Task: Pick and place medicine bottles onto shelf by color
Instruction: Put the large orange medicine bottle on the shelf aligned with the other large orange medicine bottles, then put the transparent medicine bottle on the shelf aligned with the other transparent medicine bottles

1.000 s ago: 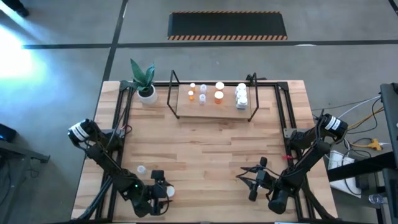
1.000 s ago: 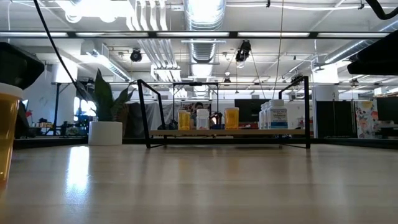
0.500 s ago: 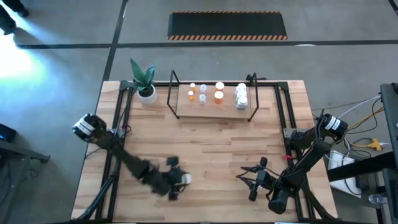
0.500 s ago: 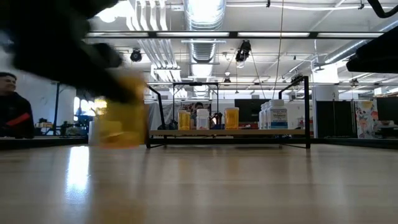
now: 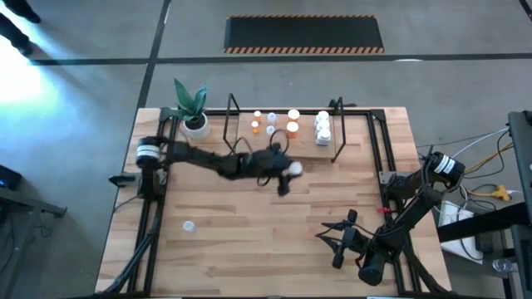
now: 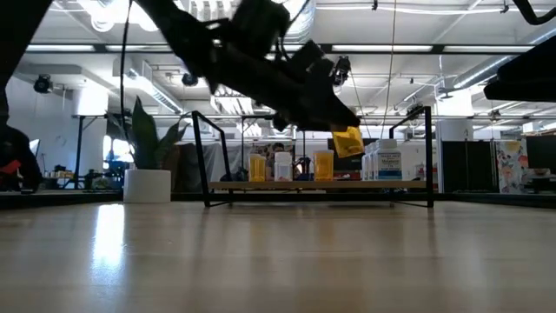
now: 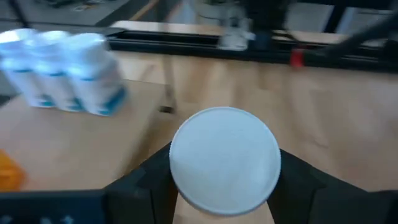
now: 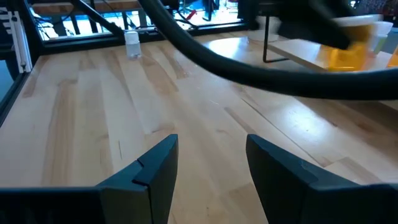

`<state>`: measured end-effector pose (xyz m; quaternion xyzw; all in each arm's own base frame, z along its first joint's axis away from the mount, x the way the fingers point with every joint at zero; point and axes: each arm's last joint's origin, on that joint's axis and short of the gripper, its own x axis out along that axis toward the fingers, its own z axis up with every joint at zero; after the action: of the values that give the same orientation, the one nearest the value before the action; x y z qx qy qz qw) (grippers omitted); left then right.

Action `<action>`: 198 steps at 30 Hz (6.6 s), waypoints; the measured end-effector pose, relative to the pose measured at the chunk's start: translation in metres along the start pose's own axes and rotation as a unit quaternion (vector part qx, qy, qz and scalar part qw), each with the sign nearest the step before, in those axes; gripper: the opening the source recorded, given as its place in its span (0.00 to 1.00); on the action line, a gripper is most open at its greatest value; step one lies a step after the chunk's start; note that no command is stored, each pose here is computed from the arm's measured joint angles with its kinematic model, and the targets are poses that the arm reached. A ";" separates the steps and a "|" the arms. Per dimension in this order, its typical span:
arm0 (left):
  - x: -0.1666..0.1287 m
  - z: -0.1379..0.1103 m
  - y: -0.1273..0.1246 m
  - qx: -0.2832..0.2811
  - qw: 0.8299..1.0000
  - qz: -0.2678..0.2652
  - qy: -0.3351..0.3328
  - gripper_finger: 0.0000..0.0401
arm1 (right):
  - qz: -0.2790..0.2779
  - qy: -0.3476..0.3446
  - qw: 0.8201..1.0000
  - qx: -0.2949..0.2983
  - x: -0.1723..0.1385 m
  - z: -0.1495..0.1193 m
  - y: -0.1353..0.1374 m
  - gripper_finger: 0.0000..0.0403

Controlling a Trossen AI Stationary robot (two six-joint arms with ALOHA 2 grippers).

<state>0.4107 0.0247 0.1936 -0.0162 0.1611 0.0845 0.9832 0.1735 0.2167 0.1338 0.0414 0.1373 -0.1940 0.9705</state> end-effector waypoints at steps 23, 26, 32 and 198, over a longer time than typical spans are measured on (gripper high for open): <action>0.038 0.008 0.079 -0.046 0.981 0.175 0.068 0.43 | 0.001 0.001 1.000 0.000 0.000 0.000 0.000 0.45; 0.044 0.003 0.079 -0.047 0.982 0.167 0.069 0.43 | 0.001 0.001 1.000 0.000 0.000 0.000 0.000 0.45; 0.049 -0.001 0.079 -0.048 0.982 0.174 0.063 0.43 | 0.001 0.001 1.000 0.000 0.000 0.000 0.000 0.45; -0.016 0.034 0.123 -0.103 0.930 0.149 0.320 0.32 | -0.011 -0.014 1.000 -0.011 0.004 0.003 0.000 0.45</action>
<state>0.3857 0.1457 0.2304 -0.1195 0.4578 0.2370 0.8485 0.1778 0.2151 0.1355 0.0262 0.1266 -0.2034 0.9705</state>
